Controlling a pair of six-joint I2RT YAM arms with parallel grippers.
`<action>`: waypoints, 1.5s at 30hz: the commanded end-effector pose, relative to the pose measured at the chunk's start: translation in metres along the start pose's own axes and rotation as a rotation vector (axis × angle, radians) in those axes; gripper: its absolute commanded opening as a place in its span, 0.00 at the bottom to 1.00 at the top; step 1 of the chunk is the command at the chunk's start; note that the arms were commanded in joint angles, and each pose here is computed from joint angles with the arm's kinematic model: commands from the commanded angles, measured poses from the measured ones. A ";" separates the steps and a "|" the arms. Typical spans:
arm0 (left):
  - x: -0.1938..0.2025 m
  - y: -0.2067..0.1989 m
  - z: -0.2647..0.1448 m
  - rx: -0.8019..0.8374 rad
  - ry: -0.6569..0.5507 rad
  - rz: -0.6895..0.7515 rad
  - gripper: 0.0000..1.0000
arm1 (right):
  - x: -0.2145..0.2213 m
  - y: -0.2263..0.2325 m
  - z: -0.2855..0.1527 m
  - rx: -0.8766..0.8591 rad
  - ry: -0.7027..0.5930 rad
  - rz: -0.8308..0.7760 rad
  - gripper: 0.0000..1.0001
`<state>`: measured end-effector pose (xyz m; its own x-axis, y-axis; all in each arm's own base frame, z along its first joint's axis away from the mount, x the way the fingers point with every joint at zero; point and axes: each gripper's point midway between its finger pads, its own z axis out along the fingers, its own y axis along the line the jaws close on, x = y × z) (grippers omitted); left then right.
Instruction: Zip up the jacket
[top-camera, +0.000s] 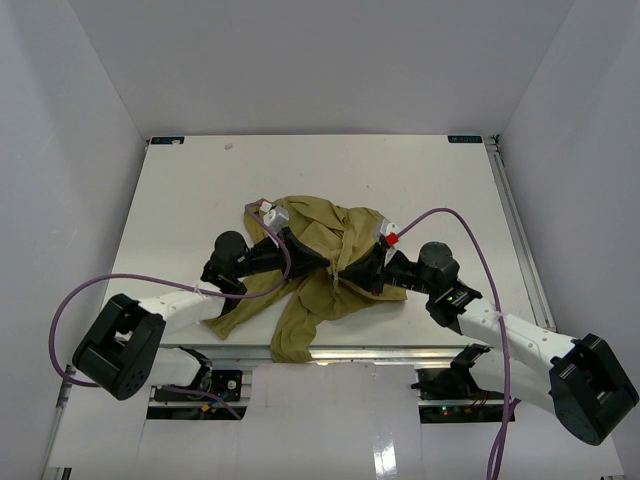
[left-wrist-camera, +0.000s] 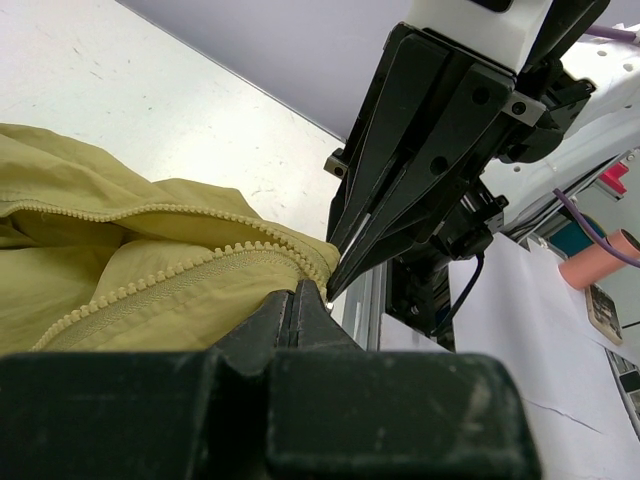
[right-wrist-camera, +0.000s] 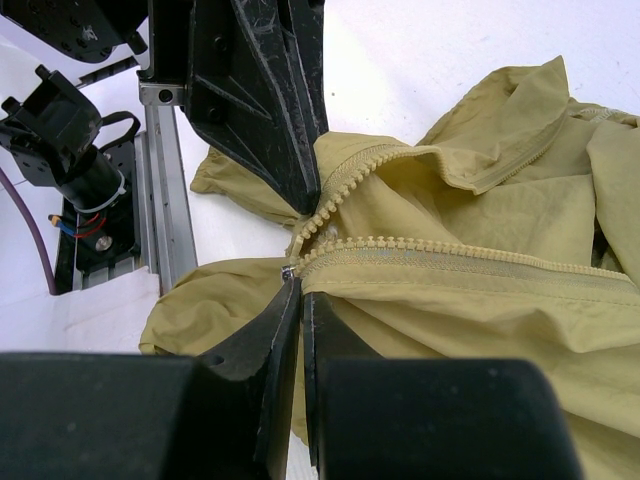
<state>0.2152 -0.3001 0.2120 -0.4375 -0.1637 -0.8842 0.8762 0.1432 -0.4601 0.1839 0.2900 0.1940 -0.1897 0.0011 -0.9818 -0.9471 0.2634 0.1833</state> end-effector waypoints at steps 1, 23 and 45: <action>-0.016 -0.010 0.000 0.016 -0.040 0.057 0.00 | -0.015 0.003 0.003 -0.015 -0.034 -0.031 0.08; -0.011 -0.015 -0.001 0.058 -0.030 0.071 0.00 | -0.026 0.000 0.002 0.019 -0.074 -0.030 0.08; -0.009 -0.011 -0.001 0.041 -0.028 0.080 0.00 | -0.023 0.009 -0.001 -0.028 -0.068 -0.026 0.08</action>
<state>0.2120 -0.3002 0.2199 -0.3955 -0.1719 -0.9022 0.9009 0.1187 -0.4175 0.1845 0.2888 0.1996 -0.1972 0.0214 -0.9801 -0.9413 0.2753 0.1954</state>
